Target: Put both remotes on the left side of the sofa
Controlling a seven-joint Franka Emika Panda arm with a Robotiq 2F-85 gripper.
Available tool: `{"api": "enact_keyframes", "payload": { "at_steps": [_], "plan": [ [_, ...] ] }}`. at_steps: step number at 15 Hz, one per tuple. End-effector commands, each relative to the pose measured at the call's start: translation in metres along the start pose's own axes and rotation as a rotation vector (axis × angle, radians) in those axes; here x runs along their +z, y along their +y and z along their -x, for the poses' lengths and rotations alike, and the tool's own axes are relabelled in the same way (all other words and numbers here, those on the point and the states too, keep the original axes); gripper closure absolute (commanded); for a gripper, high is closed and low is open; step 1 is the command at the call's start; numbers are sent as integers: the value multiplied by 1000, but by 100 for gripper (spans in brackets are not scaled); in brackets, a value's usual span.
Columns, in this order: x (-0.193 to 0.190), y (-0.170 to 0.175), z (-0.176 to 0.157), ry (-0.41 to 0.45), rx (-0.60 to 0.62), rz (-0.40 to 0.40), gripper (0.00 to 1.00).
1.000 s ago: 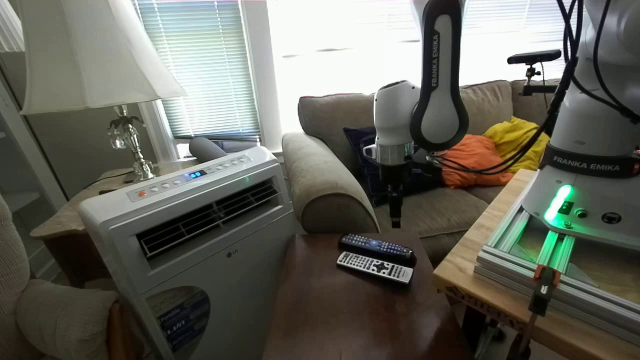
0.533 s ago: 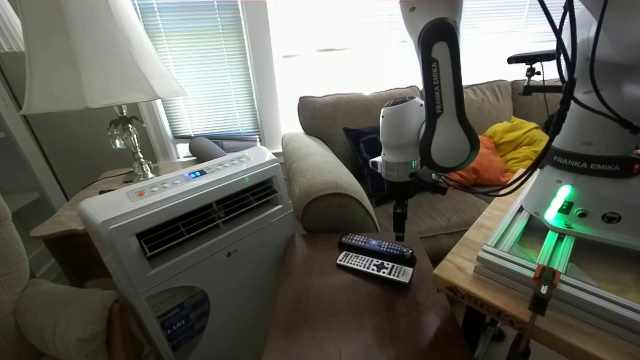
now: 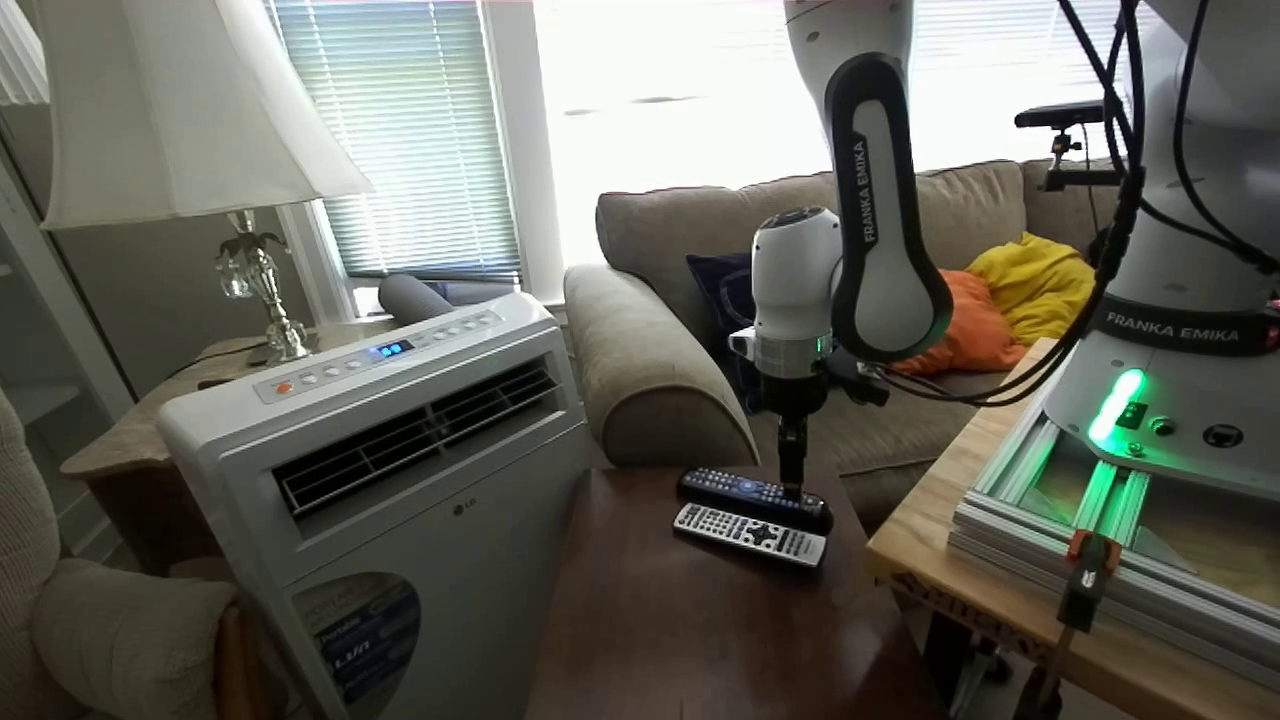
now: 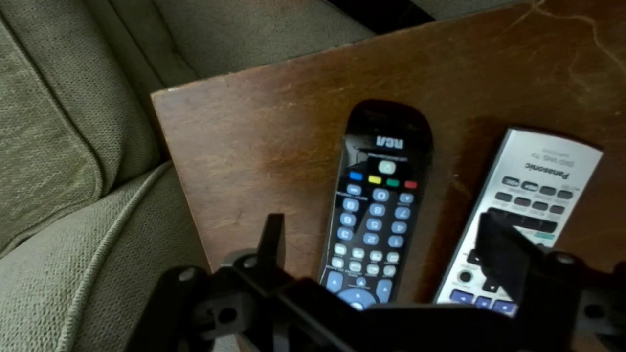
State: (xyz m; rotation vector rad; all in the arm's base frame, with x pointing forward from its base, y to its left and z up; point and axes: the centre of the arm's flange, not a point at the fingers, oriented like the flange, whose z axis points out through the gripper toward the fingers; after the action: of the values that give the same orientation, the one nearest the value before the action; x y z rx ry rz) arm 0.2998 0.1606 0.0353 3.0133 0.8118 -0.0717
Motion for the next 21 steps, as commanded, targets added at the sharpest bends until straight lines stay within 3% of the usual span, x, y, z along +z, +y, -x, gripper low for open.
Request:
{"api": "enact_keyframes", "payload": {
  "at_steps": [1,8,14,21],
  "plan": [
    [10,2,-15,0,-57,-17,0],
    [0,1,-14,19,-25,-6,0],
    [11,12,-38,61,17,-43,0],
    [28,18,-43,58,30,-34,0]
  ]
}}
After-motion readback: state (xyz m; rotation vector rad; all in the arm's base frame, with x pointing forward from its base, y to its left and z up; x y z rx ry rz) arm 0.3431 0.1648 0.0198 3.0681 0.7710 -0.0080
